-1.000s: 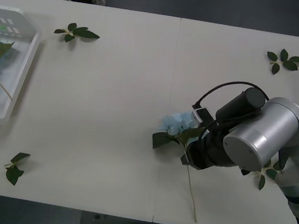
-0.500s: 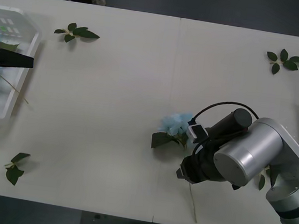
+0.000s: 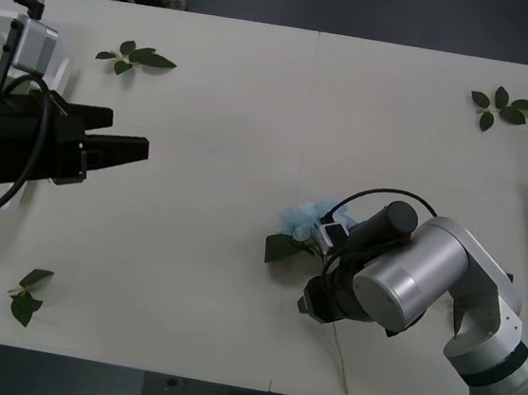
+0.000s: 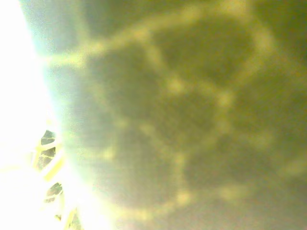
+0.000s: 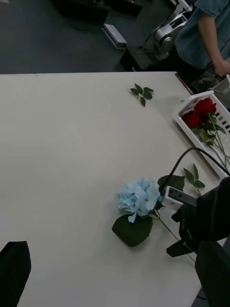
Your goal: Put the red flowers into the right box and the blue flowers into the left box
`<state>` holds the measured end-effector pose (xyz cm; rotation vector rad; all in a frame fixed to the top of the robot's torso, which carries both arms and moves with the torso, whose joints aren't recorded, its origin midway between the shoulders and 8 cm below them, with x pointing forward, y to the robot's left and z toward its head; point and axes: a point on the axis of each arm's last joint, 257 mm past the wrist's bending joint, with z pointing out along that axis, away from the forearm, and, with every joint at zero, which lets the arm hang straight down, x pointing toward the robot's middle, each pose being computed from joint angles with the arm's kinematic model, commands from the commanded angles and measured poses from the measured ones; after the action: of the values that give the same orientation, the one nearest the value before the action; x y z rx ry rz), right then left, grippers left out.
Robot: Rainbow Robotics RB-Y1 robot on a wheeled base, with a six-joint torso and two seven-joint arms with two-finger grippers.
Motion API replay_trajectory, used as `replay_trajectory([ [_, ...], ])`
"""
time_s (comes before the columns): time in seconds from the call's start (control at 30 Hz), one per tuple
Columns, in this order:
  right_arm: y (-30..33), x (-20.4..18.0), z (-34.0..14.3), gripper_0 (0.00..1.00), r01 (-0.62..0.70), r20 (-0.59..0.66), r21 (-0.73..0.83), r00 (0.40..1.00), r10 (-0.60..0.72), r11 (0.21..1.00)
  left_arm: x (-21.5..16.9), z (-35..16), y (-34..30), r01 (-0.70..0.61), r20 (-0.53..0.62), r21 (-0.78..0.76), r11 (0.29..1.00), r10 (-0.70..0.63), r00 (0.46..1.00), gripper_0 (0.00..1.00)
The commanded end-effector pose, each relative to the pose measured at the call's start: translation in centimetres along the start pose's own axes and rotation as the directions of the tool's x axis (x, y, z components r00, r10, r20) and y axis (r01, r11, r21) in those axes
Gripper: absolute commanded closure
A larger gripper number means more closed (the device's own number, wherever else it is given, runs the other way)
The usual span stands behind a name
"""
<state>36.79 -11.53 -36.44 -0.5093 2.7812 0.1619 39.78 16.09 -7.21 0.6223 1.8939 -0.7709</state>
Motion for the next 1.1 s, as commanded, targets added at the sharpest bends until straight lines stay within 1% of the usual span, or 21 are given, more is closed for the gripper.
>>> replay_trajectory([
  [0.03, 0.7, -1.1, -0.6, 0.59, -0.019, 0.033, -0.011, 0.999, 0.020, 1.000, 0.3, 0.6, -2.0, -0.130, -0.024, 0.024, 0.991, 0.131, 0.991, 0.00],
  [0.07, 0.7, -1.1, -0.6, 0.76, -0.021, 0.031, -0.011, 0.999, 0.021, 1.000, 0.1, 0.7, -2.6, -0.139, -0.017, 0.034, 0.990, 0.139, 0.990, 0.00],
  [0.1, 0.7, -1.1, -0.6, 0.86, -0.020, 0.030, -0.010, 0.999, 0.020, 1.000, 0.0, 0.7, -2.9, -0.142, -0.010, 0.040, 0.989, 0.143, 0.990, 0.00],
  [0.13, 0.6, -1.1, -0.6, 0.93, -0.019, 0.031, -0.009, 0.999, 0.020, 1.000, -0.2, 0.8, -3.5, -0.140, -0.001, 0.053, 0.989, 0.140, 0.990, 0.00],
  [0.2, 0.7, -1.0, -0.6, 1.00, -0.022, 0.029, -0.012, 0.999, 0.022, 1.000, -0.3, 0.9, -4.0, -0.142, -0.002, 0.069, 0.987, 0.143, 0.990, 0.00],
  [0.37, 0.8, -1.0, -0.6, 1.00, -0.022, 0.029, -0.013, 0.999, 0.022, 1.000, -0.7, 0.8, -4.6, -0.176, 0.004, 0.080, 0.981, 0.176, 0.984, 0.00],
  [0.67, 0.7, -1.8, -0.8, 1.00, -0.020, 0.061, -0.020, 0.998, 0.021, 1.000, -0.8, 1.0, -5.6, -0.140, 0.010, 0.122, 0.983, 0.139, 0.990, 0.00],
  [0.87, 0.0, -3.2, -3.3, 1.00, -0.014, 0.116, -0.042, 0.993, 0.019, 0.999, -0.9, 0.9, -6.4, -0.112, 0.013, 0.151, 0.982, 0.112, 0.994, 0.00],
  [1.1, 0.4, -5.7, -7.9, 1.00, -0.030, 0.189, -0.166, 0.980, 0.062, 0.986, -0.9, 0.9, -6.5, -0.112, 0.019, 0.158, 0.981, 0.110, 0.994, 0.00],
])
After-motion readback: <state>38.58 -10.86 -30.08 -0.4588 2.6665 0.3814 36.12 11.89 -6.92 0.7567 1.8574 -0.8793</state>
